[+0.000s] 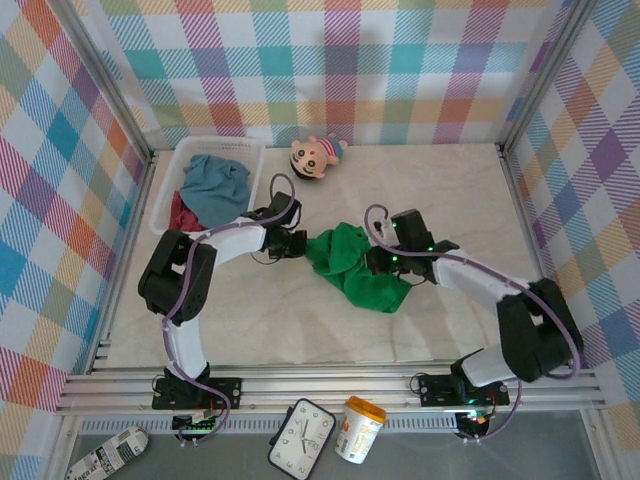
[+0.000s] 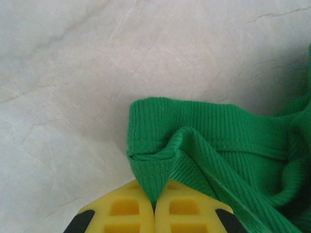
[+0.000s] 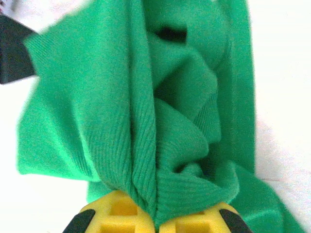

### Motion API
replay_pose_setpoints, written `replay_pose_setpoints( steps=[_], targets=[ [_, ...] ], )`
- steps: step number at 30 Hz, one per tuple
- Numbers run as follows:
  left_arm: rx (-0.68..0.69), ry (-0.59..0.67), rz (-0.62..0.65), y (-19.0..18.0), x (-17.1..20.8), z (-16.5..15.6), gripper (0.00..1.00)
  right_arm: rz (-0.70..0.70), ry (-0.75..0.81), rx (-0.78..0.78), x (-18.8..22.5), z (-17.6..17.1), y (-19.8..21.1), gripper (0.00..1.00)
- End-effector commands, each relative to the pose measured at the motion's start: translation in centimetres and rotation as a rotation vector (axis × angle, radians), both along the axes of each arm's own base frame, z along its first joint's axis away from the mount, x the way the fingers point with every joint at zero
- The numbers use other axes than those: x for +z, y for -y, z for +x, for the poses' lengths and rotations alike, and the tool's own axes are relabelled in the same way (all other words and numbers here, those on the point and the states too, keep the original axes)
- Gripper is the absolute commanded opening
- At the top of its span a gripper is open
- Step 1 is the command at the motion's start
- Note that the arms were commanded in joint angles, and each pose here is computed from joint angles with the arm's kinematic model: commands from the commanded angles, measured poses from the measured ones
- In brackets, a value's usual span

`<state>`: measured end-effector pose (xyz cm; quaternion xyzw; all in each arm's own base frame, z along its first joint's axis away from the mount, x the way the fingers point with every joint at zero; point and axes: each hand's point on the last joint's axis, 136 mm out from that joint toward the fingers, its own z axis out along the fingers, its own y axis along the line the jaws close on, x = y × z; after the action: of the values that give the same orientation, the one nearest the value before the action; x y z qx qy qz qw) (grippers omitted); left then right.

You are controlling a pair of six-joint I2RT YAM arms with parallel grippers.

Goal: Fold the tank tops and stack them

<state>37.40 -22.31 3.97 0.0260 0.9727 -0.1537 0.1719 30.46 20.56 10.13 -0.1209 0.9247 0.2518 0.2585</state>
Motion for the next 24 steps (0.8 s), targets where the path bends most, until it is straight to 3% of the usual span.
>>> replay_pose_setpoints(
  steps=[1,9,14,22,24],
  targets=[
    [-0.047,0.069,0.031,-0.6,5.4,-0.4,0.00,-0.044,0.137,-0.025,5.2,1.1,2.2,0.00],
    [-0.087,0.237,0.081,-3.5,18.4,-4.4,0.00,-0.161,0.455,-0.084,18.0,1.2,7.5,0.00],
    [-0.054,0.361,0.151,-6.6,24.9,-6.4,0.00,-0.123,0.639,-0.016,25.4,-0.5,7.2,0.00],
    [-0.008,0.544,0.221,-10.1,31.7,-7.8,0.00,0.174,0.751,0.187,30.4,-5.9,3.5,0.00],
    [-0.014,0.548,0.223,-9.9,31.5,-7.5,0.00,0.162,0.751,0.168,29.9,-5.9,3.8,0.00]
  ],
)
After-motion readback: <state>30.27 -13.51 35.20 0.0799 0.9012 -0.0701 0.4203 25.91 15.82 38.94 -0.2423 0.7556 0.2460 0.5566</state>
